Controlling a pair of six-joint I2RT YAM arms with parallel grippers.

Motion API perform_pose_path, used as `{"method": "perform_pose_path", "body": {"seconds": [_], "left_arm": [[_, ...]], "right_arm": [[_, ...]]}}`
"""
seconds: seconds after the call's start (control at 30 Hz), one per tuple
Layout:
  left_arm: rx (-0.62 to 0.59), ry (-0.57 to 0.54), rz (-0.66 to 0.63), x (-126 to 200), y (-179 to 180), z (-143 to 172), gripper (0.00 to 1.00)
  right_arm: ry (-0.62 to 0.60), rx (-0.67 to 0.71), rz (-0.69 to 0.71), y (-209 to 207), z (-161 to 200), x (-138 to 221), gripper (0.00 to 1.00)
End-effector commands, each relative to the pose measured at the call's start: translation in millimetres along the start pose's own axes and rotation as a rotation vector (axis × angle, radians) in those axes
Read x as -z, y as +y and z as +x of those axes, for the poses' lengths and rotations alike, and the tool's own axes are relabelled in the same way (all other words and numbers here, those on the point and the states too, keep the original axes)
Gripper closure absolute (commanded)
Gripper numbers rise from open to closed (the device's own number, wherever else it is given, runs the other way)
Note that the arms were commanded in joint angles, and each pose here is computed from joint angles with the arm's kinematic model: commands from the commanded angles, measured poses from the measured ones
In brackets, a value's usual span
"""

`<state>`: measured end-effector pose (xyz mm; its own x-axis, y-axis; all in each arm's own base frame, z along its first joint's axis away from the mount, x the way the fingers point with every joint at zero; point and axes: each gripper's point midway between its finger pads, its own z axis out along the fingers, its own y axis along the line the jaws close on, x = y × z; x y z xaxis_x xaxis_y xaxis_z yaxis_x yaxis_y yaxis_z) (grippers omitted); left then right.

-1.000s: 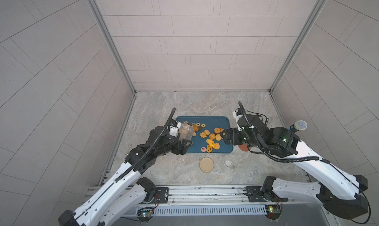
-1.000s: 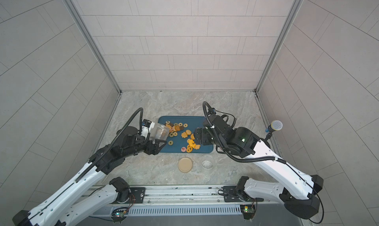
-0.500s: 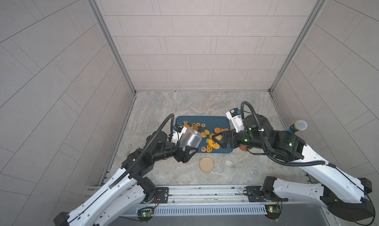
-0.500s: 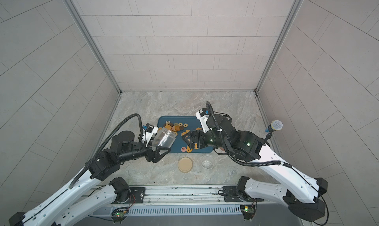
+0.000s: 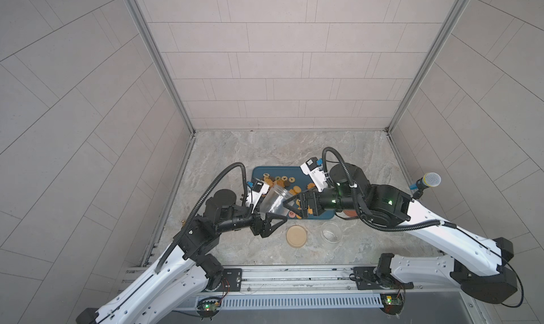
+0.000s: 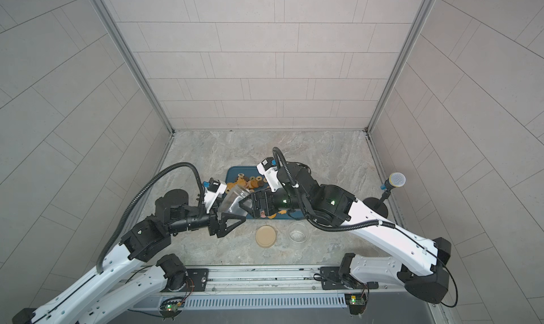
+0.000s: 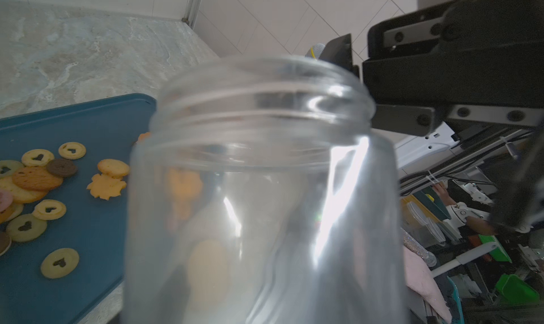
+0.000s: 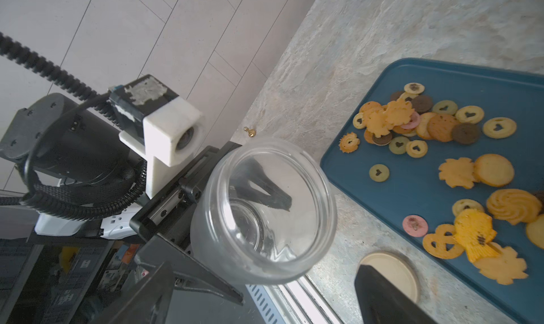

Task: Pour the cookies out of the jar
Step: Place the jar at the center of the board.

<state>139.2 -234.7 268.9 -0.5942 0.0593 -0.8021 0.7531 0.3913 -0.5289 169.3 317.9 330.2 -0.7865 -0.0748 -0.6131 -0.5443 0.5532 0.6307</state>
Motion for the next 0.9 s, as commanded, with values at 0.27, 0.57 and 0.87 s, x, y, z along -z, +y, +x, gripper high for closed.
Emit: {"method": "perform_pose_path", "body": {"seconds": [0.27, 0.57, 0.87], "left_arm": [[-0.083, -0.117, 0.193, 12, -42, -24, 1.00], [-0.089, -0.124, 0.207, 14, -45, -25, 1.00], [-0.092, -0.125, 0.203, 14, -45, -25, 1.00]], "right_arm": [[-0.003, -0.010, -0.232, 28, -5, -6, 0.00], [0.002, -0.073, -0.410, 53, -14, -20, 0.00], [0.032, -0.117, -0.396, 45, -11, -39, 0.02]]}}
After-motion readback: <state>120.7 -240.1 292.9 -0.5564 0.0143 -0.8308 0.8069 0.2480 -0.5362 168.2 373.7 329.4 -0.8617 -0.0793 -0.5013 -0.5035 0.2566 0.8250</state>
